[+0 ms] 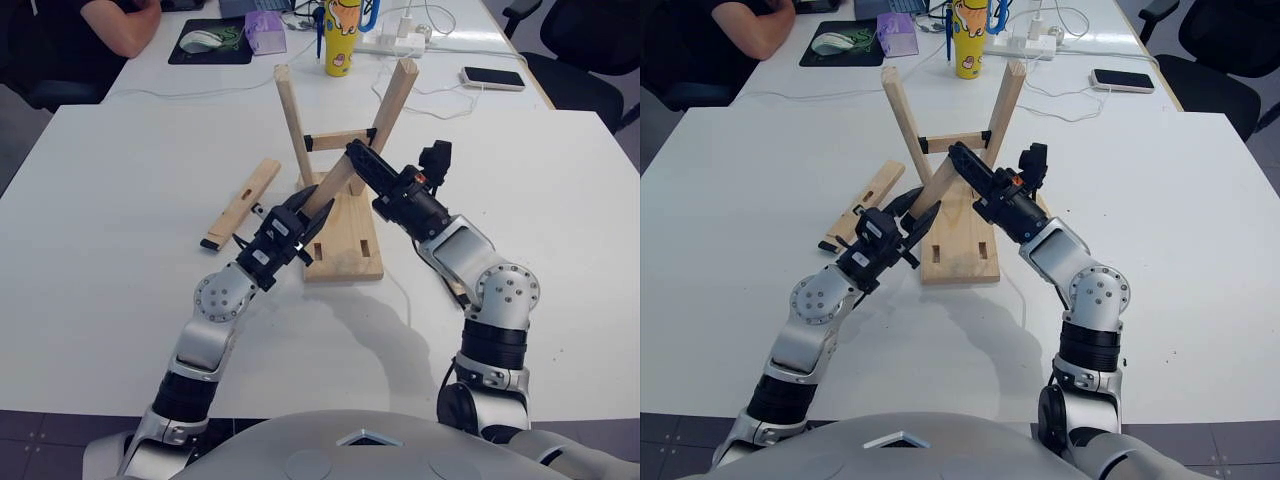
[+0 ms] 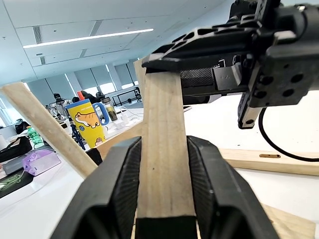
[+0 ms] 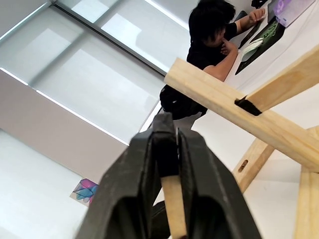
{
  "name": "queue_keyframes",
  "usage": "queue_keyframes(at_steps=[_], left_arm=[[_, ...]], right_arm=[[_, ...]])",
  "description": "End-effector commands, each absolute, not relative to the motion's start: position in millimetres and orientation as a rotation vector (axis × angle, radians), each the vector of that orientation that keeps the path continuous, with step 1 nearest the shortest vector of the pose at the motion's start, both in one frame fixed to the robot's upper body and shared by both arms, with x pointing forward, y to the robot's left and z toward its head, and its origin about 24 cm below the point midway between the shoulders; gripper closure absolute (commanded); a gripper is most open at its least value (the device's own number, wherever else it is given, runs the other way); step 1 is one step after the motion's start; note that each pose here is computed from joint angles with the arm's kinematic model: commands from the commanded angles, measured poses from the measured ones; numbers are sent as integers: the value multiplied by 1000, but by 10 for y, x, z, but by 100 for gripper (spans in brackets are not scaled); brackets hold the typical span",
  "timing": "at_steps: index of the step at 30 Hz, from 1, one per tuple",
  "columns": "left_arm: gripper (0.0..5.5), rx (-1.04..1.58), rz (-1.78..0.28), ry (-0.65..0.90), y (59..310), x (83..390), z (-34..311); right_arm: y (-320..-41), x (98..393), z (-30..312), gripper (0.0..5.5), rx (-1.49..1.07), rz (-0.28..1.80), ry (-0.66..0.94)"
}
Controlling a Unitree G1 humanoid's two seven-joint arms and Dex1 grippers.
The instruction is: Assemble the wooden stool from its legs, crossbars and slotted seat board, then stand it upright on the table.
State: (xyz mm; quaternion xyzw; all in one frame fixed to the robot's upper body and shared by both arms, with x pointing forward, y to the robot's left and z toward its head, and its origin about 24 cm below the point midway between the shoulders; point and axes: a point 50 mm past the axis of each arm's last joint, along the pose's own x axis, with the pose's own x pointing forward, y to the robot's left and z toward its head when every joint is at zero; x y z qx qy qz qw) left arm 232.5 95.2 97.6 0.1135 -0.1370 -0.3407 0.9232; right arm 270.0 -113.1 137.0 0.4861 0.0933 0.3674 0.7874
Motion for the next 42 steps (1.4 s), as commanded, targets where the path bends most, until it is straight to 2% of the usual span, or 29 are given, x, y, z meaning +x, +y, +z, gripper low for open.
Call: queue_keyframes(at_steps=[1, 3, 4, 11, 14, 18, 24, 32, 42], left_arm=[[418, 209, -682, -262, 952, 2341, 980], [418, 172, -665, -269, 960, 2341, 1001], [381, 153, -659, -278, 968, 2338, 1016], [300, -81, -656, -302, 1101, 2308, 1108], [299, -116, -621, -300, 1268, 2319, 1087], [299, -106, -590, -302, 1419, 2359, 1092], [299, -64, -487, -307, 1520, 2275, 1056], [299, -39, -502, -299, 1458, 2287, 1025], [299, -33, -527, -289, 1452, 2315, 1024]], right_arm=[[-1092, 2733, 1397, 503, 989, 800, 204], [-1095, 2740, 1381, 505, 968, 792, 208], [-1096, 2743, 1375, 506, 955, 789, 209], [-1205, 2772, 1317, 507, 811, 718, 206], [-1464, 2734, 1289, 507, 759, 613, 178], [-1948, 2604, 1365, 507, 602, 428, 103], [-2304, 2565, 1523, 507, 375, 325, 32], [-2456, 2520, 1290, 507, 236, 207, 23], [-2427, 2486, 1092, 507, 263, 203, 40]])
